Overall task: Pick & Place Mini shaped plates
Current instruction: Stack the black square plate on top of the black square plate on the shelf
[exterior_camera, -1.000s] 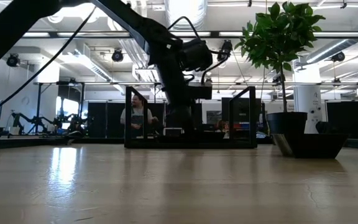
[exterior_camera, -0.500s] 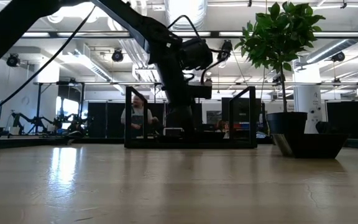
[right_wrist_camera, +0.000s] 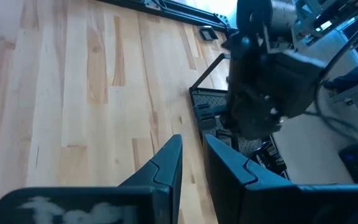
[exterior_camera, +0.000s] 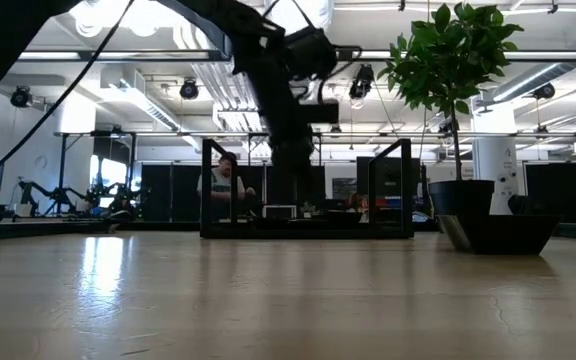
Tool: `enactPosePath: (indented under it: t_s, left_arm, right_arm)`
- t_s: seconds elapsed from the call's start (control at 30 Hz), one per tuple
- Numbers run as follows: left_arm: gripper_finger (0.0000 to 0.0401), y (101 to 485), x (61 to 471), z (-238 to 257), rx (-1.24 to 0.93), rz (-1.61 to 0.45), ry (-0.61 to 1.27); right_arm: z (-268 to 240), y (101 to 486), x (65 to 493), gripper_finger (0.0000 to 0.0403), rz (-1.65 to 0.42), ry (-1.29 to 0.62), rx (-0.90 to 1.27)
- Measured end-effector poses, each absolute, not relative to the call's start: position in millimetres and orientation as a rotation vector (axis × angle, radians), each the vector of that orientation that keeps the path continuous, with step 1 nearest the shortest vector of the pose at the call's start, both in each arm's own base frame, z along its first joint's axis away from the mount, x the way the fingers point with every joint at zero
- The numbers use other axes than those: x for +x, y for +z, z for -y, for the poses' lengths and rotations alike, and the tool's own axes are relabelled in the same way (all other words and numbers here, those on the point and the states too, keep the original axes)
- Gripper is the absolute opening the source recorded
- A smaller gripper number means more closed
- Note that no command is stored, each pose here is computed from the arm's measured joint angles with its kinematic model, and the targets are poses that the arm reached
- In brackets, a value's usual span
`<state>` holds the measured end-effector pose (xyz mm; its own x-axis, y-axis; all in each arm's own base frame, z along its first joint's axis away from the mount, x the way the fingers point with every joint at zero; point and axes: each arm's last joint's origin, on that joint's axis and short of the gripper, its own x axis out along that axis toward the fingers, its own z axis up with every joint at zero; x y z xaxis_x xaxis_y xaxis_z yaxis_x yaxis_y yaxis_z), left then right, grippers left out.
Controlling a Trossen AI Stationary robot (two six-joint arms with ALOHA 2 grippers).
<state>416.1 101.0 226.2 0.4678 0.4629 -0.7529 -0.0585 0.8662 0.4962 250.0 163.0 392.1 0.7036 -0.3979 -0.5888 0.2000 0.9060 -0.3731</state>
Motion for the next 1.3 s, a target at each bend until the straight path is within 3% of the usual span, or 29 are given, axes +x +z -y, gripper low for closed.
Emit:
enactPosePath:
  t_s: [0.37, 0.7, 1.03, 1.3]
  left_arm:
    - [0.0074, 326.0, 367.0, -92.6, 0.345, -0.796, 0.456]
    - [0.0074, 402.2, 293.9, -91.9, 0.322, -0.634, 0.864]
    - [0.0074, 421.7, 223.5, -108.0, 0.108, -0.636, 1.152]
    - [0.0074, 404.0, 183.7, -130.9, -0.162, -0.783, 1.347]
  right_arm:
    - [-162.7, 392.0, 249.7, 0.0061, -0.721, -0.339, -0.297]
    - [-162.4, 392.8, 249.2, 0.0061, -0.716, -0.341, -0.284]
    - [-162.5, 392.9, 249.0, 0.0061, -0.718, -0.337, -0.279]
    - [-163.1, 394.8, 249.8, 0.0061, -0.700, -0.333, -0.259]
